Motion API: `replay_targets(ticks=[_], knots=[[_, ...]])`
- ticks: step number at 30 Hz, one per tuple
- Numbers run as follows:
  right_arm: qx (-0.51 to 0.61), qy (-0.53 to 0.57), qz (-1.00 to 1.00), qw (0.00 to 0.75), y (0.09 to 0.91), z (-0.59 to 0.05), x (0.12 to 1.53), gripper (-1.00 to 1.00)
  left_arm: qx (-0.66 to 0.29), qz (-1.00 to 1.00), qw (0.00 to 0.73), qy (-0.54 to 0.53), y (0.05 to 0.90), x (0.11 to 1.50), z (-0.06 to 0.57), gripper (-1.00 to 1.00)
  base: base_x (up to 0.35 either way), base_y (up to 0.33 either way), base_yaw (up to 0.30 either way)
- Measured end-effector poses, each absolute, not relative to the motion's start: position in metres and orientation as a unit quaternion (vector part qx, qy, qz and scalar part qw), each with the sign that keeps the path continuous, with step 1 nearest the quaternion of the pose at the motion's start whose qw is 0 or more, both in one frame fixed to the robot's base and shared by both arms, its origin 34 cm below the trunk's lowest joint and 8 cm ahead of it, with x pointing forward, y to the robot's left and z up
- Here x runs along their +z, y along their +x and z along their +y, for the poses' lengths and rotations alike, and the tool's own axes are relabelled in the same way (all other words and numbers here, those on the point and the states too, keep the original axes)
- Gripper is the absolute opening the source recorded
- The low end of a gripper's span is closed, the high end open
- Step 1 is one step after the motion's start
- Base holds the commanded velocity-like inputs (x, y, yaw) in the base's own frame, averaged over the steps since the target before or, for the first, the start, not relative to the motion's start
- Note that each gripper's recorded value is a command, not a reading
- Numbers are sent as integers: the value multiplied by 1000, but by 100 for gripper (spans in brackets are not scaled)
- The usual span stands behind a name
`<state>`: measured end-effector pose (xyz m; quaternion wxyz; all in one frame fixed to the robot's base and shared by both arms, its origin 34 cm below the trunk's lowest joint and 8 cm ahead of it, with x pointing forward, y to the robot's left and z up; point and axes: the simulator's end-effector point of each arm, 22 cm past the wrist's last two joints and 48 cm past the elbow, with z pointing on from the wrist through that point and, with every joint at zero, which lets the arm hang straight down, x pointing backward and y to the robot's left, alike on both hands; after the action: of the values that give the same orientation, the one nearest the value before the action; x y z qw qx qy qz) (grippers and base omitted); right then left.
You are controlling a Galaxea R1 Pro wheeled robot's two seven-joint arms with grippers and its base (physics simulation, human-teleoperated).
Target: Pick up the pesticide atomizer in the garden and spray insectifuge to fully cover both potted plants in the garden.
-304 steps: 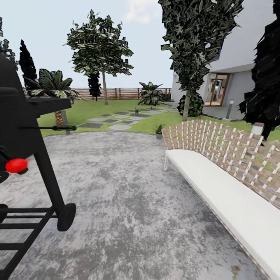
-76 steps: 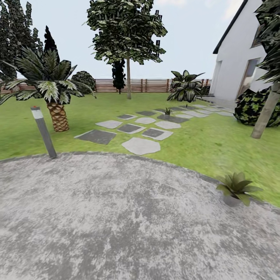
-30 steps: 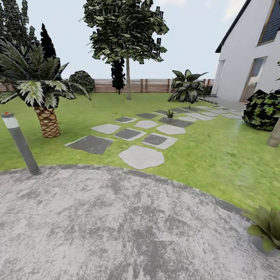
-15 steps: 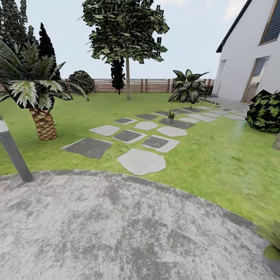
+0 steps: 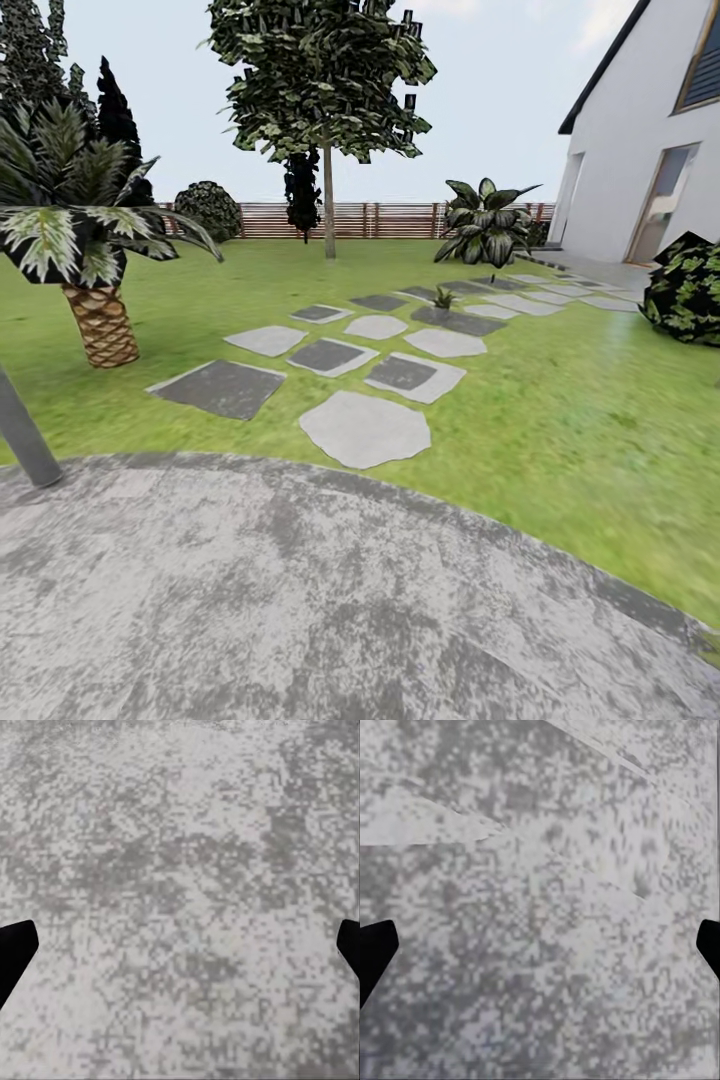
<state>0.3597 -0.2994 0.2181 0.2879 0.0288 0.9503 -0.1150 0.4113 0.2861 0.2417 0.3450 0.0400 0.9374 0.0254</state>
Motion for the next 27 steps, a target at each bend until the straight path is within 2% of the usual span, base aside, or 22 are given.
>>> replay_targets(ticks=[8, 21, 27], knots=[[-123, 42, 918, 376, 424, -314, 255, 100, 25, 937, 345, 40, 411, 242, 286, 100, 339, 0, 0], [-124, 40, 918, 375, 423, -314, 253, 100, 24, 940, 339, 40, 407, 238, 285, 100, 339, 0, -2], [-124, 39, 920, 370, 421, -314, 249, 100, 25, 941, 334, 39, 404, 235, 286, 100, 339, 0, -88]])
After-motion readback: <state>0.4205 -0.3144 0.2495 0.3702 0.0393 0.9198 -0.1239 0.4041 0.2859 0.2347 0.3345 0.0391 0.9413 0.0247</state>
